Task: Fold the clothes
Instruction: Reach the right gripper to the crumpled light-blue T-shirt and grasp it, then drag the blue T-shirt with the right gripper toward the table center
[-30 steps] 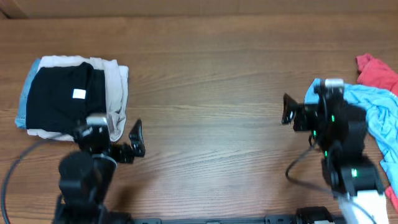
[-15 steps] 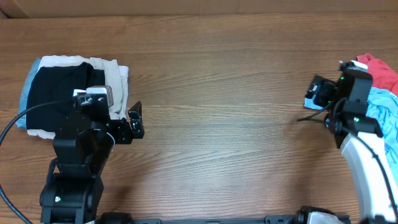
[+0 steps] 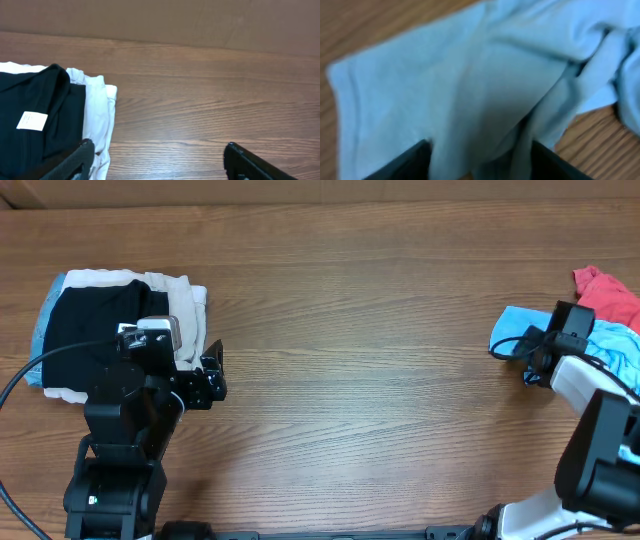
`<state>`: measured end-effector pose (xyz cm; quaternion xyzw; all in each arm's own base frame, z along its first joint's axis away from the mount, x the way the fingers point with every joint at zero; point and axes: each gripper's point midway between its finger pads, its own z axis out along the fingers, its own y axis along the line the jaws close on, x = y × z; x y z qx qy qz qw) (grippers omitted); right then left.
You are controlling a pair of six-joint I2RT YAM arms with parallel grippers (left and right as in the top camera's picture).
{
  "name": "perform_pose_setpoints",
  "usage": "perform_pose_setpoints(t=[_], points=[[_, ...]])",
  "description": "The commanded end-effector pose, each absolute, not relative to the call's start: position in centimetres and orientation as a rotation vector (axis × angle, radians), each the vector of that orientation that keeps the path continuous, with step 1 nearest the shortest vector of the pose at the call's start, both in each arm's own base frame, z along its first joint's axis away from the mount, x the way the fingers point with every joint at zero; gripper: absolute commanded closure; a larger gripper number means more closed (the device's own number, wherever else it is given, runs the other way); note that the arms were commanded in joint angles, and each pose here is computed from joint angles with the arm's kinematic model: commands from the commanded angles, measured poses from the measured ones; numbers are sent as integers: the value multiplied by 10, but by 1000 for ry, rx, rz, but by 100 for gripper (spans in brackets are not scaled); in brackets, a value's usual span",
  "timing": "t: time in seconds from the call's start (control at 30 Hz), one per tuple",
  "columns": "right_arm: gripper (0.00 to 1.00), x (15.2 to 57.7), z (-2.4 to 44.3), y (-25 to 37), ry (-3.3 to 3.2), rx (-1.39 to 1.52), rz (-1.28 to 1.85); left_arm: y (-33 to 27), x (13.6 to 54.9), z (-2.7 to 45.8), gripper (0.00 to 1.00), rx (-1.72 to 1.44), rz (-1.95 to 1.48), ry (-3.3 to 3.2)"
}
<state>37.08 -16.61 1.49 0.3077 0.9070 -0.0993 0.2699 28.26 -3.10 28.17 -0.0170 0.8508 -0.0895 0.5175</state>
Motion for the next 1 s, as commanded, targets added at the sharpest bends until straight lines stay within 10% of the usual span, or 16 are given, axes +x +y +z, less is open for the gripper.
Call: perform_pose_setpoints(t=[0.0, 0.1, 0.5, 0.73, 0.87, 0.97], points=[[60, 376, 18, -175, 2404, 872, -310, -33, 282, 296, 21, -14, -215, 2006], [95, 379, 23, -176, 2391, 869, -308, -34, 283, 297, 27, -14, -217, 2003], [96, 451, 263, -91, 2147, 427, -15, -34, 286, 304, 27, -12, -216, 1971], [96, 485, 284, 31, 2083, 135, 156, -34, 289, 308, 24, -11, -217, 1951], [78, 509, 280, 80, 2018, 44, 209, -34, 289, 308, 13, -11, -217, 1951], [46, 504, 266, 61, 2071, 106, 100, -34, 288, 307, 0, -10, -218, 1955]])
